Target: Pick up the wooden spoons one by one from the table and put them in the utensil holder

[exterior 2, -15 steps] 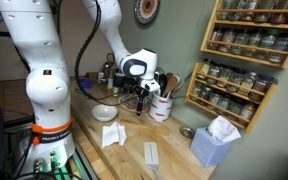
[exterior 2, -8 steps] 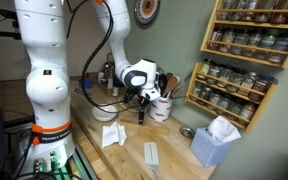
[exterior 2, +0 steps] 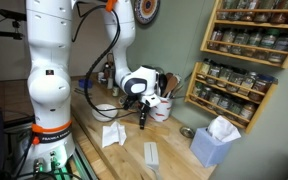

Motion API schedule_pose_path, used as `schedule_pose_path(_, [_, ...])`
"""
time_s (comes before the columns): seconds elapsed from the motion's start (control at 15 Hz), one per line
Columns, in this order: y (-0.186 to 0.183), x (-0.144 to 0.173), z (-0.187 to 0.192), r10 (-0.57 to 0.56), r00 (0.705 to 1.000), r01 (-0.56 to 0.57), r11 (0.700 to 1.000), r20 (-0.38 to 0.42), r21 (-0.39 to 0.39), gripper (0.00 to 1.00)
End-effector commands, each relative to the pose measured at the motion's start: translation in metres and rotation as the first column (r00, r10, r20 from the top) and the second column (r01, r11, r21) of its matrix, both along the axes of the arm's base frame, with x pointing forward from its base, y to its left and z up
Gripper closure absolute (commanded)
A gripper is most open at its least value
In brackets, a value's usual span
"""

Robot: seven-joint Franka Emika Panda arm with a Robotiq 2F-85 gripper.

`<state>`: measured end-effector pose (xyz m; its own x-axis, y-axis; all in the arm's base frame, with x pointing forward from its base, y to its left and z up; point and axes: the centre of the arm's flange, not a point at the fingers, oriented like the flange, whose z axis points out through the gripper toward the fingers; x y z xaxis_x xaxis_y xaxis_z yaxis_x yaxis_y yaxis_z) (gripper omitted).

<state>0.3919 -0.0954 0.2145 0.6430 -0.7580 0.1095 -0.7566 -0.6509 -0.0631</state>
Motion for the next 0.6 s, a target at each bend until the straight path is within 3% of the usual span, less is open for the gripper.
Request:
schedule_pose_path(0.0, [0.003, -0.001, -0.012, -0.014, 1.0, 0.014, 1.0, 0.004, -0.009, 0.46])
schedule_pose_path(0.07, [0.003, 0.0, -0.013, -0.012, 1.0, 0.012, 1.0, 0.001, -0.01, 0.56])
schedule_pose_path(0.2, [0.004, 0.002, -0.012, -0.004, 1.0, 0.004, 1.0, -0.002, -0.013, 0.64])
schedule_pose_path(0.27, [0.003, 0.002, -0.011, -0.003, 1.0, 0.003, 1.0, -0.001, -0.015, 0.8])
schedule_pose_path(0.4, [0.003, 0.005, -0.008, 0.003, 1.0, -0.003, 1.0, 0.003, -0.021, 0.97])
schedule_pose_path(0.53, [0.004, 0.007, -0.002, 0.013, 1.0, -0.013, 1.0, 0.01, -0.029, 0.94])
